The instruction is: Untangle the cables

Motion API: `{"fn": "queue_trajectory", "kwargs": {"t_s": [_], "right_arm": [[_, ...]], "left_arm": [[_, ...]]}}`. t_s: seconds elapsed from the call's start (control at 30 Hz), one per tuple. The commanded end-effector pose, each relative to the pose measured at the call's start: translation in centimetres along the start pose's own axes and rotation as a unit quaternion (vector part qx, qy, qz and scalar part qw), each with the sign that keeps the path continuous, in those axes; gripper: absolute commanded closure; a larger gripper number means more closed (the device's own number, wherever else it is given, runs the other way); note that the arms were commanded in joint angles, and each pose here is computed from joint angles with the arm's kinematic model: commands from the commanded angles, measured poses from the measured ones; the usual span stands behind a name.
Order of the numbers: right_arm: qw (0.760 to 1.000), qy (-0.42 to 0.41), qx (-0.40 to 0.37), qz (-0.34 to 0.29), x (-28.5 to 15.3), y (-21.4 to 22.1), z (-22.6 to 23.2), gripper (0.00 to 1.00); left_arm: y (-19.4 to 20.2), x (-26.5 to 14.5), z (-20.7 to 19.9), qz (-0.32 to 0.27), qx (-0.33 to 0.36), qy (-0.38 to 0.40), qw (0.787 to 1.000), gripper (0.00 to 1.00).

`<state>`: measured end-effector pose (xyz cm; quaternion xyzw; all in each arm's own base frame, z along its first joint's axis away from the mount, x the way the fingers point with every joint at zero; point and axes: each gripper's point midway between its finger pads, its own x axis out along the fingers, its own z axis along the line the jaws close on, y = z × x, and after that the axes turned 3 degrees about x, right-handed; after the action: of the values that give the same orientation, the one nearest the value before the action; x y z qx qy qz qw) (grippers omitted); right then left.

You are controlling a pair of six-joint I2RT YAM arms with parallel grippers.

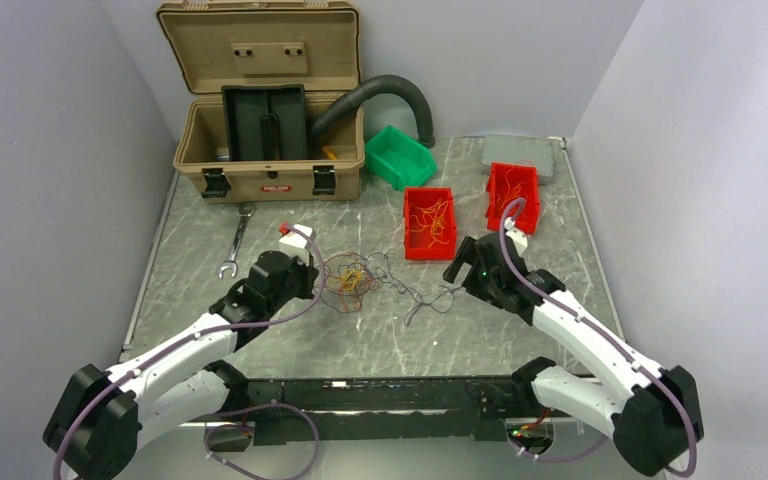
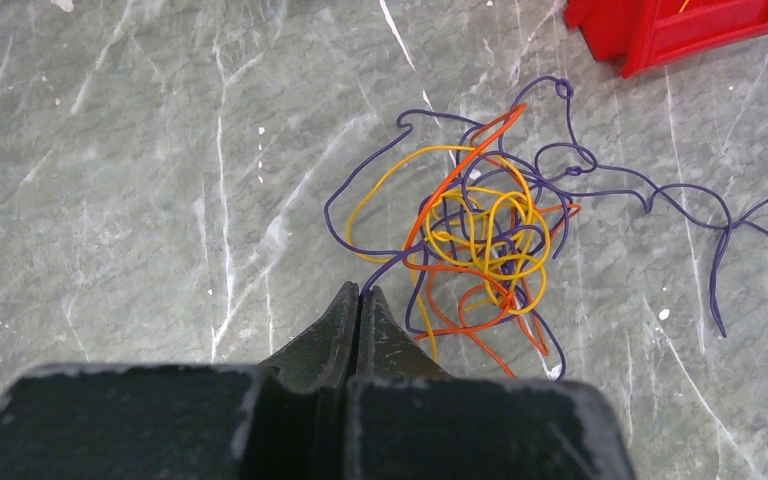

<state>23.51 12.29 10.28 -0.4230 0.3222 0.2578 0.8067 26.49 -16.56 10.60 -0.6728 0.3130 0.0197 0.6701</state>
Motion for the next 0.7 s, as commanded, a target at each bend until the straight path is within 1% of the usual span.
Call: {"fn": "queue_trajectory", "kwargs": {"t_s": [0.0,0.03,0.1,0.27,0.4,0.43,0.57,0.67], "right_arm": [[0.997,-0.006,0.07,-0.015,0.7,-0.9,2.8,0.03],[0.997,0.0,0.076,-0.012,0.9,-0.7,2.8,0.06],[0.996,0.01,0.086,-0.004,1.4,-0.1,2.9,0.09],[0.997,0.035,0.066,0.013,2.9,1.6,2.5,0.1],[0.995,0.082,0.058,0.014,4.0,2.3,1.1,0.1],[0.994,0.096,0.058,0.014,4.3,2.4,0.8,0.12],[0.989,0.147,0.033,0.013,5.2,2.6,0.4,0.15],[0.985,0.17,0.01,0.019,5.9,3.2,0.6,0.17]], "left_arm": [[-1.8,-0.1,-0.1,-0.038,0.001,0.004,0.999,1.0],[-1.9,-0.1,-0.1,-0.039,0.001,0.003,0.999,1.0],[-1.9,-0.2,-0.1,-0.039,0.001,0.003,0.999,1.0],[-1.9,-0.3,0.1,-0.039,0.001,-0.002,0.999,1.0],[-1.9,-0.4,0.2,-0.042,0.0,-0.004,0.999,1.0],[-1.9,-0.4,0.2,-0.042,-0.001,-0.004,0.999,1.0],[-1.8,-0.3,0.2,-0.039,0.0,-0.005,0.999,1.0],[-1.8,-0.3,0.2,-0.039,0.0,-0.005,0.999,1.0]]}}
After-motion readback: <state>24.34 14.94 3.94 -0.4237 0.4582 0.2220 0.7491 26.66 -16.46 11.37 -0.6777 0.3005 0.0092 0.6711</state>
